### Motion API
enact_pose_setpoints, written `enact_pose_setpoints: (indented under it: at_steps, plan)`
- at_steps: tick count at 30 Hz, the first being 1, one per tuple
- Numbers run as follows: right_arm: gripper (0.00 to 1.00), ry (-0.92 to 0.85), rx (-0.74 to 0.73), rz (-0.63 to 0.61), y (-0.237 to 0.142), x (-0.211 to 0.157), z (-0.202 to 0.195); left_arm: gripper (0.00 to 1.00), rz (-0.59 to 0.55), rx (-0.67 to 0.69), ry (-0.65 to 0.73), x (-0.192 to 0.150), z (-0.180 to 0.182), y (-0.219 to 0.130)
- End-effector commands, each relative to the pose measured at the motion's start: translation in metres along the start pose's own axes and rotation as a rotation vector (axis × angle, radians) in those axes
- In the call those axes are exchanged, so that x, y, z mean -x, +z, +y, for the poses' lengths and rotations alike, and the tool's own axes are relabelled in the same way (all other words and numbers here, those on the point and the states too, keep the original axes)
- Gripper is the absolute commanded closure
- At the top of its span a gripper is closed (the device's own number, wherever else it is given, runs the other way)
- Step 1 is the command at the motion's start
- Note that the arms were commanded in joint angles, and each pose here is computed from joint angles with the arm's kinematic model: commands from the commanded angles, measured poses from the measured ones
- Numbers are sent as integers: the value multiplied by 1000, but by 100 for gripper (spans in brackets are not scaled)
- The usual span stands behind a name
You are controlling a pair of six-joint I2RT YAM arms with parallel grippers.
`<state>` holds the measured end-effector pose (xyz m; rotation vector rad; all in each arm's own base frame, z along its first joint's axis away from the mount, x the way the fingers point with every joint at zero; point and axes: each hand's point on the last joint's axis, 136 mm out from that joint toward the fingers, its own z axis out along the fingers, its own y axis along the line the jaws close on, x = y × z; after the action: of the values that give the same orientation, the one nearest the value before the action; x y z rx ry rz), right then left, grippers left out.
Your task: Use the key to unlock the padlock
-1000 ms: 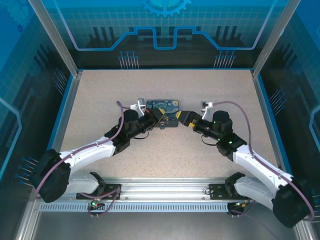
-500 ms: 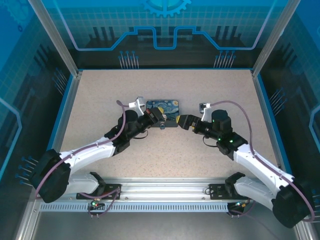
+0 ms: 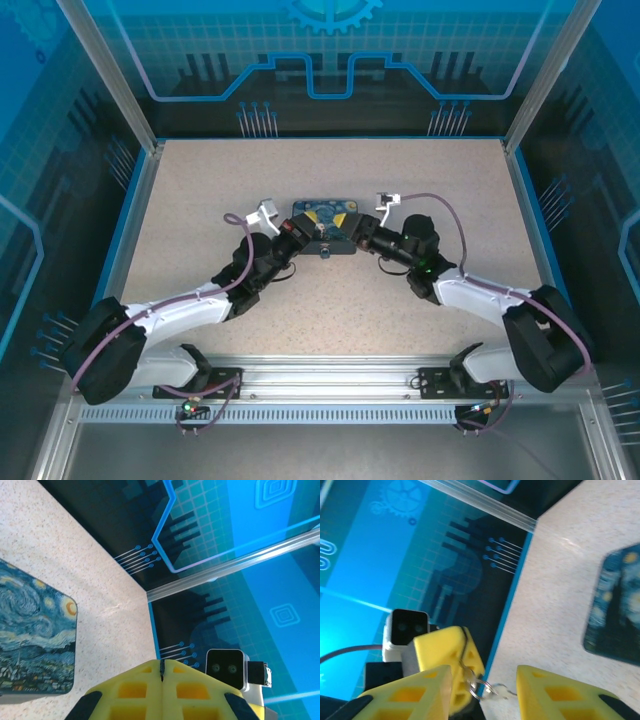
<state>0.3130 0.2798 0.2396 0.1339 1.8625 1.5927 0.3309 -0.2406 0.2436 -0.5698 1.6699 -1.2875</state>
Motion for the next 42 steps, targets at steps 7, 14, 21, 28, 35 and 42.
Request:
enact_pose_setpoints:
  at_steps: [7,14,21,28,35,42]
  plan:
    - [63,-18,137,-25,25,8,35,100,-78,-53,-44,12,-14,1]
    - [63,-14,132,14,27,-5,34,100,-95,-58,-46,15,-16,2]
    - [65,1,138,24,32,-12,31,100,-102,-68,-59,14,-15,5]
    - [72,15,132,21,31,-13,27,100,-109,-70,-56,15,-17,4]
    - [75,22,126,20,28,-15,23,100,-118,-65,-55,17,-16,5]
    - [78,23,124,26,27,-17,22,100,-121,-64,-55,17,-15,5]
